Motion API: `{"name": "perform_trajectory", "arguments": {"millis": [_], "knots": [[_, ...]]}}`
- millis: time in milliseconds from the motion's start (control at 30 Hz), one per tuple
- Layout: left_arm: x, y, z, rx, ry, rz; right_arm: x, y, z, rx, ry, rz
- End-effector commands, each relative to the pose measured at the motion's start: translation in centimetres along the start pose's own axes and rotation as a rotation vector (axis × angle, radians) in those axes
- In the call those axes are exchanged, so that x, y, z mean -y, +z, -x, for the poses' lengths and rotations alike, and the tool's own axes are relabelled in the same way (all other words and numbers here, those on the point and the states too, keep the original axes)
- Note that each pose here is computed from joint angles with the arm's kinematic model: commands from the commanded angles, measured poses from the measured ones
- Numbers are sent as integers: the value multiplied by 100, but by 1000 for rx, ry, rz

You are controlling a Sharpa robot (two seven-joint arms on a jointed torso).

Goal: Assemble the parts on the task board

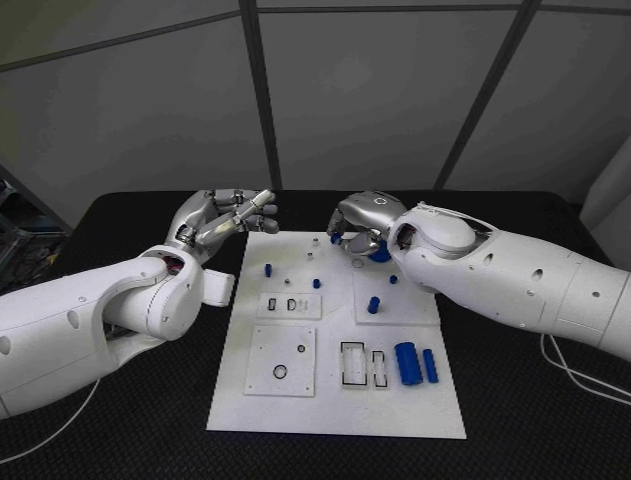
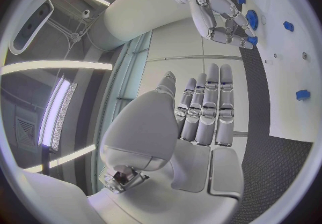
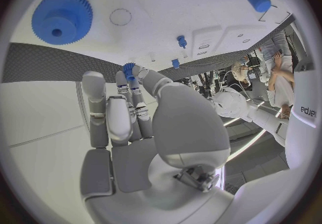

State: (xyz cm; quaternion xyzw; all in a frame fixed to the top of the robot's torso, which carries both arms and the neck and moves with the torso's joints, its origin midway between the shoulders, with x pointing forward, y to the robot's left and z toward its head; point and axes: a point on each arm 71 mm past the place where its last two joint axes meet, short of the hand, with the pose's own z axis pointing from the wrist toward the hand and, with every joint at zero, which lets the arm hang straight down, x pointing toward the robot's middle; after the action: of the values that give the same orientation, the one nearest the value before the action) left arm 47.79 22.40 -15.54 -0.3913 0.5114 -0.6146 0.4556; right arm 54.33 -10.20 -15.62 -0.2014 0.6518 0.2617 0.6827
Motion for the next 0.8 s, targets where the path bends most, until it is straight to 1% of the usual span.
{"name": "perform_trajectory", "arguments": {"millis": [33,233,800], "knots": [[15,10,-16,-13,-2,-9,-16,68,23,40,-1,3],[14,17,-25,-15,-3,-10,-67,167,-10,30,-8,5],[18,32,-29,-16,-4,-12,-153,305,-79,-8,-20,5]]}}
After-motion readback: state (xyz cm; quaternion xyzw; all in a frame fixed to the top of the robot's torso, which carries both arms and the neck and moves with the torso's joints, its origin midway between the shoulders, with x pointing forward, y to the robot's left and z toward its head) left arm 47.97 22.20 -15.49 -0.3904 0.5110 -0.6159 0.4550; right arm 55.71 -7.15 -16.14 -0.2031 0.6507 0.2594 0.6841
